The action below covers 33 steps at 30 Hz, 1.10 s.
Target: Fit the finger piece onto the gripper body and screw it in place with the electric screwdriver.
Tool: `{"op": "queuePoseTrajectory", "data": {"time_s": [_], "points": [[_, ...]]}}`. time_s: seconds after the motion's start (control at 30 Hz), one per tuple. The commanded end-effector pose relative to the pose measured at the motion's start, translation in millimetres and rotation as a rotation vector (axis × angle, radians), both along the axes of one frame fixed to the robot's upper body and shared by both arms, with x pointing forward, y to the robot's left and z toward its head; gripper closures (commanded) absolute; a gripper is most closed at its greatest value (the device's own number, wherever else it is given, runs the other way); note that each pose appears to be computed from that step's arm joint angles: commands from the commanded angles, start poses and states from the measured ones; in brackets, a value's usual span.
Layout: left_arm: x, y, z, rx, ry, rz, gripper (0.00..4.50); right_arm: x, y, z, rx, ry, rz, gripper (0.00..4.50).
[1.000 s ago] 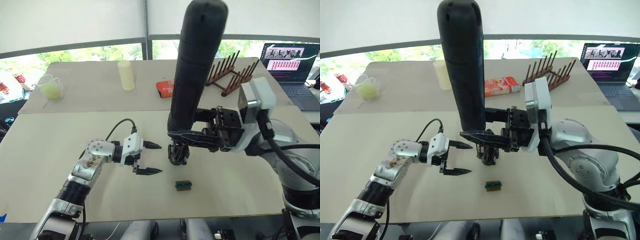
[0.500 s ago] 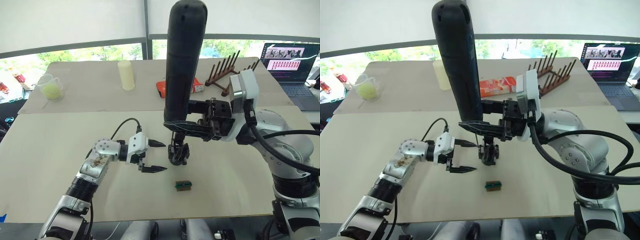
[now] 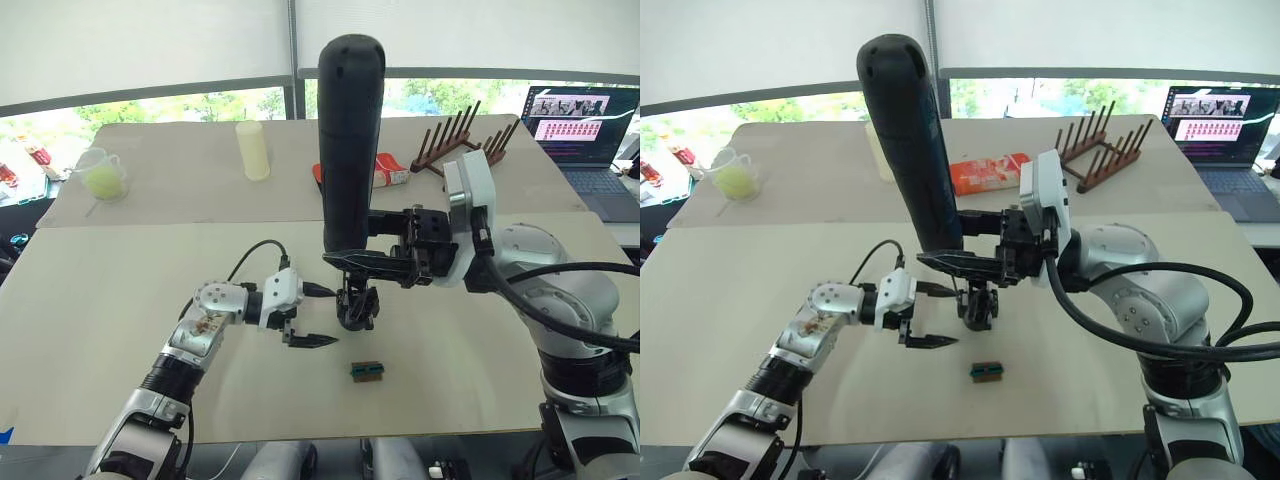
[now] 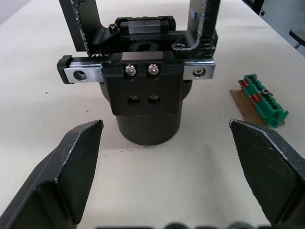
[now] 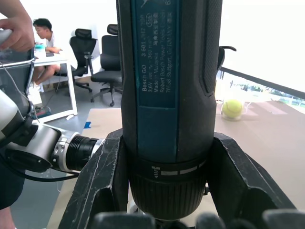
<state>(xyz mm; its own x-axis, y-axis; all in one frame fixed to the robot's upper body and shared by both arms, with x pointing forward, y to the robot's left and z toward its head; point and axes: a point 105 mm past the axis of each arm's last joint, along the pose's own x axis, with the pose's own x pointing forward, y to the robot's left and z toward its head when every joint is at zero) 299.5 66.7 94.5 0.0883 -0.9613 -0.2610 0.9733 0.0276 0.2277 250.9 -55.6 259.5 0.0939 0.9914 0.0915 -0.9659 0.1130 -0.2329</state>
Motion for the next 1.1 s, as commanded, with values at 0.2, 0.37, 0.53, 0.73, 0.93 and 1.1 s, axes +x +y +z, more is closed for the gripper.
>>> {"op": "queuePoseTrajectory", "data": {"time_s": [0.2, 0.37, 0.53, 0.73, 0.93, 1.1], "points": [[4.1, -4.4, 6.3, -0.01, -0.036, -0.011, 0.0, -2.8, -5.6, 5.7, 0.01, -0.055, -0.009, 2.6], [4.8, -6.2, 7.4, -0.013, -0.038, -0.015, 0.0, -1.1, -6.8, 4.7, 0.009, -0.058, -0.018, 2.6], [4.9, -6.8, 8.0, -0.014, -0.038, -0.018, 0.0, 0.0, -8.1, 1.2, 0.004, -0.057, -0.026, 2.6], [5.1, -7.4, 8.7, -0.014, -0.04, -0.022, 0.0, 0.5, -8.7, -0.2, 0.006, -0.059, -0.029, 2.6], [5.0, -7.3, 9.3, -0.012, -0.042, -0.024, 0.0, 1.5, -8.7, 0.1, 0.009, -0.068, -0.032, 2.6], [4.8, -7.1, 9.4, -0.01, -0.044, -0.023, 0.0, 3.2, -10.3, -0.8, 0.002, -0.077, -0.034, 2.6]]}}
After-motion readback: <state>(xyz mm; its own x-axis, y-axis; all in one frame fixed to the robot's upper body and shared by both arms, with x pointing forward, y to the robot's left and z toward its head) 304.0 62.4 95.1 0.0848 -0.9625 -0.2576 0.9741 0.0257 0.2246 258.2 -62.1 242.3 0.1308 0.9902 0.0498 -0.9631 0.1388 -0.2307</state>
